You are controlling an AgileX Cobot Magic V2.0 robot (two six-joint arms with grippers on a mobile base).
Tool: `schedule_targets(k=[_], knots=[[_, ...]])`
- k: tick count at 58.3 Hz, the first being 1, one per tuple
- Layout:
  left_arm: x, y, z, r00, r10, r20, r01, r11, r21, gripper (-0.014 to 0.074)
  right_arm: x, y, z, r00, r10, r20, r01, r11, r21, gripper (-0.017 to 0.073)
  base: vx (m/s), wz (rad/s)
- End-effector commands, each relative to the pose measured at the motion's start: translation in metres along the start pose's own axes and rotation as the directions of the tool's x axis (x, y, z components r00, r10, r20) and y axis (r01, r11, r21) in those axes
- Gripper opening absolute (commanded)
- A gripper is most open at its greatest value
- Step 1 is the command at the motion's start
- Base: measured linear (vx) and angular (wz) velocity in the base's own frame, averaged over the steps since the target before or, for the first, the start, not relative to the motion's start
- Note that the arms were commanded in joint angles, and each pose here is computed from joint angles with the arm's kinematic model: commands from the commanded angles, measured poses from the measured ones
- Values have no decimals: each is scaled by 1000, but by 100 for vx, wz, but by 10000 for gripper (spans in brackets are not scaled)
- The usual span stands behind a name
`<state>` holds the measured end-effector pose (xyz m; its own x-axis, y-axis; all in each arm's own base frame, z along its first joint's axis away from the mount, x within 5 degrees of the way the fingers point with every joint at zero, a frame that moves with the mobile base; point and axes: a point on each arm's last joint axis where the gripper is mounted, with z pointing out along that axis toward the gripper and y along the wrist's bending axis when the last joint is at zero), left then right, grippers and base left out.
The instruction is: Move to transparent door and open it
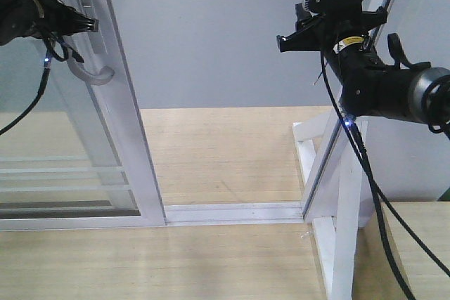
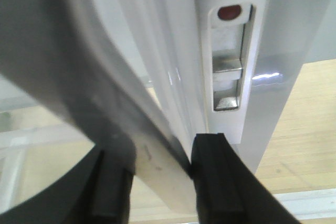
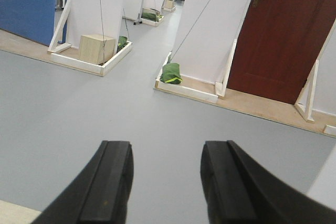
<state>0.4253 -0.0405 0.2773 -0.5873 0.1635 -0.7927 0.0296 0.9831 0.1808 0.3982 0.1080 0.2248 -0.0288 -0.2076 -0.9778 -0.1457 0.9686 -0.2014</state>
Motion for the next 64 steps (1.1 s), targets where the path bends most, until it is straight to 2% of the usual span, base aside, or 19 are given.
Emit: schedule_targets(k=[1, 8, 14, 25, 33, 43, 56, 64], knots=[[-46, -6, -48, 968, -4, 249, -11, 998, 62, 342, -37, -11, -6, 988, -5, 156, -2, 999, 44, 385, 0, 1], [-38, -3, -58, 976, 0, 220, -12, 999, 51, 312, -37, -11, -6, 988, -5, 154, -2, 999, 43, 385, 0, 0], [-26, -2, -72, 974, 30, 226, -42, 998, 49, 283, -36, -9, -6, 990, -4, 140, -1, 999, 34, 385, 0, 0], [0, 1, -106, 965, 33, 259, -55, 995, 79, 250, -34, -7, -7, 997, -5, 79, 4, 1000, 4, 385, 0, 0], [15, 5, -135, 944, 105, 313, -130, 990, 59, 250, -46, -8, -16, 1000, 0, 17, 1, 999, -37, 385, 0, 0], [41, 11, -163, 930, 165, 327, -184, 982, 29, 250, -79, -15, -43, 999, 9, -46, -13, 995, -97, 369, 0, 0], [81, 15, -190, 933, 167, 318, -185, 982, 27, 250, -117, -25, -96, 991, 16, -130, -39, 983, -177, 261, 0, 0], [108, 17, -208, 930, 162, 331, -179, 984, 24, 249, -119, -33, -138, 991, 96, -96, -110, 982, -156, 178, 0, 0]])
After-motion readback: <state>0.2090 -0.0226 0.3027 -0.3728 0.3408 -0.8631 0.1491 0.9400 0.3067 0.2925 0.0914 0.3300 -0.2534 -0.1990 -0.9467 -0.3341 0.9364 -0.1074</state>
